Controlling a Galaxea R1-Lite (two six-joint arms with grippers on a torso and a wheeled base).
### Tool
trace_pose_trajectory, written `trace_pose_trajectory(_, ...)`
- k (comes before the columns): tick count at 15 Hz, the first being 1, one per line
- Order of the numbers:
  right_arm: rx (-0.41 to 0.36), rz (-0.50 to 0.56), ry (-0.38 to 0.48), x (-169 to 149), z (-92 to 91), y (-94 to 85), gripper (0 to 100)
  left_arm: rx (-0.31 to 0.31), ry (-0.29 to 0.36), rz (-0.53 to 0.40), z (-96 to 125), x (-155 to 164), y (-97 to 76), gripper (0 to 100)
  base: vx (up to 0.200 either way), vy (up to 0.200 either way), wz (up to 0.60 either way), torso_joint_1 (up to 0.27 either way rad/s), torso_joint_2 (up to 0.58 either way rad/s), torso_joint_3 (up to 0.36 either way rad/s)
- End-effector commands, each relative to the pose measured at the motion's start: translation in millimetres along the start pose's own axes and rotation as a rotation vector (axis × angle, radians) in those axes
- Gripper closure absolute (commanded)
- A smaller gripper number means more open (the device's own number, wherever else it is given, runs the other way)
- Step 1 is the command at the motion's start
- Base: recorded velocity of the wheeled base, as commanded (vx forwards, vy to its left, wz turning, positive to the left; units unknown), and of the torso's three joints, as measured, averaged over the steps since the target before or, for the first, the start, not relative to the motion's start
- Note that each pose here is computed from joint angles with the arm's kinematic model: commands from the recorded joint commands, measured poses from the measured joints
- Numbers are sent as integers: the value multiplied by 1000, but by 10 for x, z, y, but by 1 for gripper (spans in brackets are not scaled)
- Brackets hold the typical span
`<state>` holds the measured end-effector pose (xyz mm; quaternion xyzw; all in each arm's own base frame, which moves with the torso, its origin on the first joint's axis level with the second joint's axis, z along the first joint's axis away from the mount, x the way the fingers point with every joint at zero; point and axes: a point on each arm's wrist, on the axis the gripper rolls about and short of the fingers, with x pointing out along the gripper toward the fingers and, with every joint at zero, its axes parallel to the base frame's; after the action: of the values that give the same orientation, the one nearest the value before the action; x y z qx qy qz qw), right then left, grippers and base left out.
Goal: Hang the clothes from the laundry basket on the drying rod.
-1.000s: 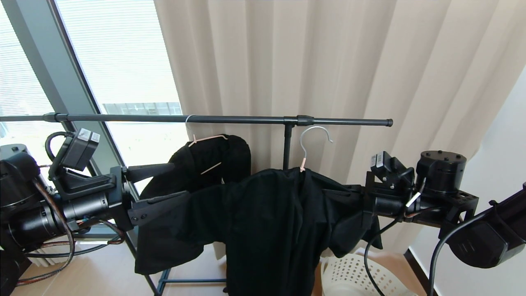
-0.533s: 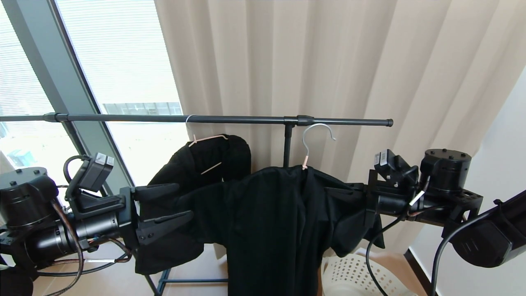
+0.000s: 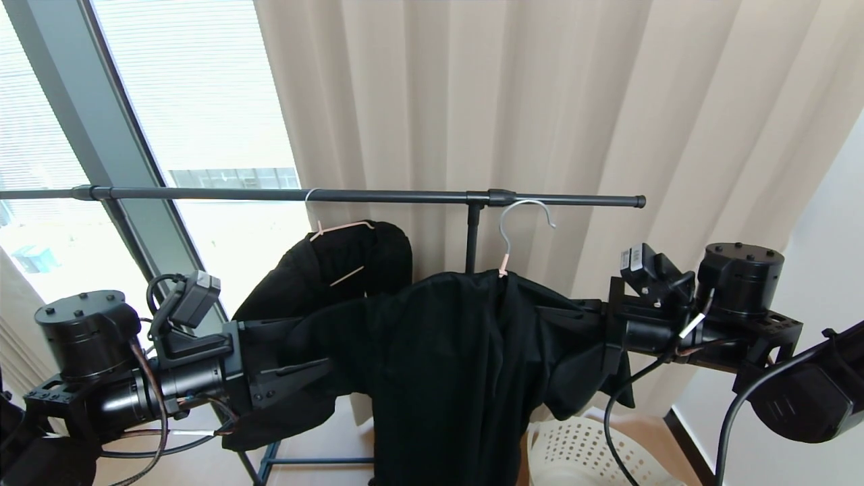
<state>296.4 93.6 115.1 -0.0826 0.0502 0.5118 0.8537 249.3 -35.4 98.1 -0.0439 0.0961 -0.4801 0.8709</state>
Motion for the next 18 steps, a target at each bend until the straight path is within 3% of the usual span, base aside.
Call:
trace_pose_trajectory(1, -4, 1, -4, -4, 15, 4, 100, -33, 26, -3, -99, 37, 36, 0, 0, 0, 0, 0, 0, 0)
trace_pose_trajectory(6, -9, 0, -8, -6, 31, 2, 100, -41, 31, -3, -120, 56, 55, 0, 0, 0, 0, 0, 0, 0)
trace_pose_trajectory(7, -8, 0, -7, -1, 25, -2, 100, -38, 29, -2, -121, 50, 54, 100, 0, 0, 0, 0, 0, 0)
trace_pose_trajectory(18, -10, -11, -11, -13, 34, -35, 100, -21, 8, 28, -133, -10, 79, 100, 0, 0, 0, 0, 0, 0)
